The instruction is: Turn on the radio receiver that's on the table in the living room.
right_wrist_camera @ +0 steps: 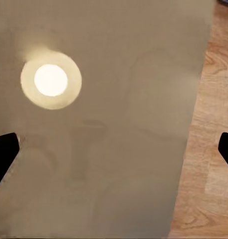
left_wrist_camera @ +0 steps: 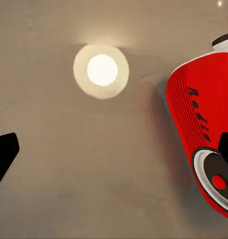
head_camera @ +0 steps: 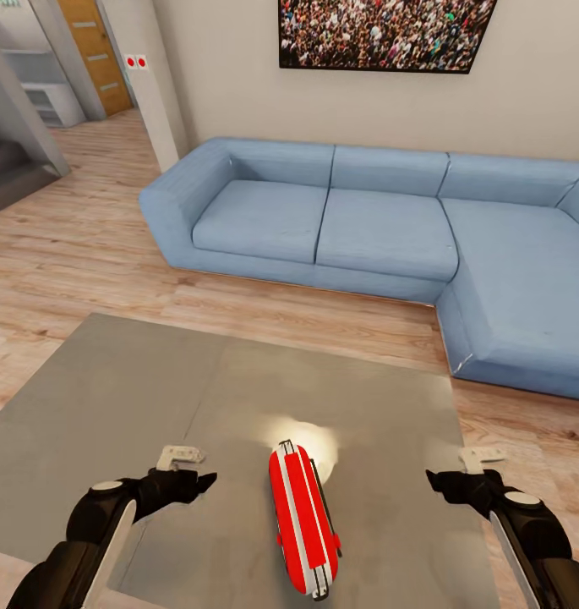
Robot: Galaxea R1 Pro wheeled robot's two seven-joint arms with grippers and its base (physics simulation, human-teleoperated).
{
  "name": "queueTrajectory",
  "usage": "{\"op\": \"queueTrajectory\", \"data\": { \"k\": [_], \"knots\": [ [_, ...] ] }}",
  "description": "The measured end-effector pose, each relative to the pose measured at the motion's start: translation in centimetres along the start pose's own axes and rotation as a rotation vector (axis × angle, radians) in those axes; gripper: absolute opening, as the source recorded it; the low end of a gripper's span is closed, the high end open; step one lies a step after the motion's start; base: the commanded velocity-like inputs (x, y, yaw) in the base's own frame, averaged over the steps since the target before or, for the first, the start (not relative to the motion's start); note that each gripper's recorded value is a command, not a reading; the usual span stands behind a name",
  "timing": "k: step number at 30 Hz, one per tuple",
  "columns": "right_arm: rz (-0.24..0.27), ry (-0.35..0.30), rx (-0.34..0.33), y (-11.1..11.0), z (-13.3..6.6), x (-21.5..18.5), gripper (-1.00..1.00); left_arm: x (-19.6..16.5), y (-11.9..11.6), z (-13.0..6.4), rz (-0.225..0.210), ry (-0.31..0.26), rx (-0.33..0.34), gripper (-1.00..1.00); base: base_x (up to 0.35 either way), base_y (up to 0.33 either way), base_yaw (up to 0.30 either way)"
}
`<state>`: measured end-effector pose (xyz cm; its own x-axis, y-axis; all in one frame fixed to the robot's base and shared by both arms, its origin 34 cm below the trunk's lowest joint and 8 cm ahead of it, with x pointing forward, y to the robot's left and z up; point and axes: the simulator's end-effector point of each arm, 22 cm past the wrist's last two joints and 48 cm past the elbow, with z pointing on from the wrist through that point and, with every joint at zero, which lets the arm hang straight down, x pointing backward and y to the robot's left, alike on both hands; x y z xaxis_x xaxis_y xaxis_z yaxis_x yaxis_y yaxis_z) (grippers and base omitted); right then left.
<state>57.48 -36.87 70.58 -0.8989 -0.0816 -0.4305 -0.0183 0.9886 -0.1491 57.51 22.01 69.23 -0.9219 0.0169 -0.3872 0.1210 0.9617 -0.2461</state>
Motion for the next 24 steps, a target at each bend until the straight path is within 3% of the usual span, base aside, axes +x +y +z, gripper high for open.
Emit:
{"op": "queueTrajectory", "data": {
  "k": [5,10,13,14,15,17,20,24],
  "knots": [
    [-0.031,0.036,-0.077,3.2,-0.3,0.3,1.0,0.2,0.5,0.1,0.008,0.008,-0.007,1.0,0.0,0.0,0.0],
    [-0.078,0.047,-0.168,8.4,-0.7,-0.3,1.0,0.8,1.5,0.2,0.011,0.025,-0.02,1.0,0.0,0.0,0.0],
    [-0.078,0.041,-0.238,12.7,-1.2,-0.8,1.0,1.2,2.0,0.2,0.015,0.037,-0.034,1.0,0.0,0.0,0.0],
    [-0.073,0.038,-0.277,15.1,-1.6,-1.0,1.0,1.4,2.3,0.2,0.021,0.044,-0.043,1.0,0.0,0.0,0.0],
    [-0.07,0.033,-0.339,18.8,-2.4,-1.4,1.0,1.6,2.8,0.2,0.033,0.054,-0.06,1.0,0.0,0.0,0.0],
    [-0.086,0.03,-0.39,22.6,-3.5,-1.8,1.0,1.9,3.3,0.2,0.048,0.065,-0.08,1.0,0.0,0.0,0.0],
    [-0.119,0.037,-0.397,26.8,-5.0,-2.8,1.0,2.2,4.0,0.2,0.076,0.079,-0.112,1.0,0.0,0.0,0.0],
    [-0.152,0.057,-0.366,28.6,-5.9,-3.1,1.0,2.4,4.3,0.2,0.088,0.087,-0.127,1.0,0.0,0.0,0.0]
  ]
}}
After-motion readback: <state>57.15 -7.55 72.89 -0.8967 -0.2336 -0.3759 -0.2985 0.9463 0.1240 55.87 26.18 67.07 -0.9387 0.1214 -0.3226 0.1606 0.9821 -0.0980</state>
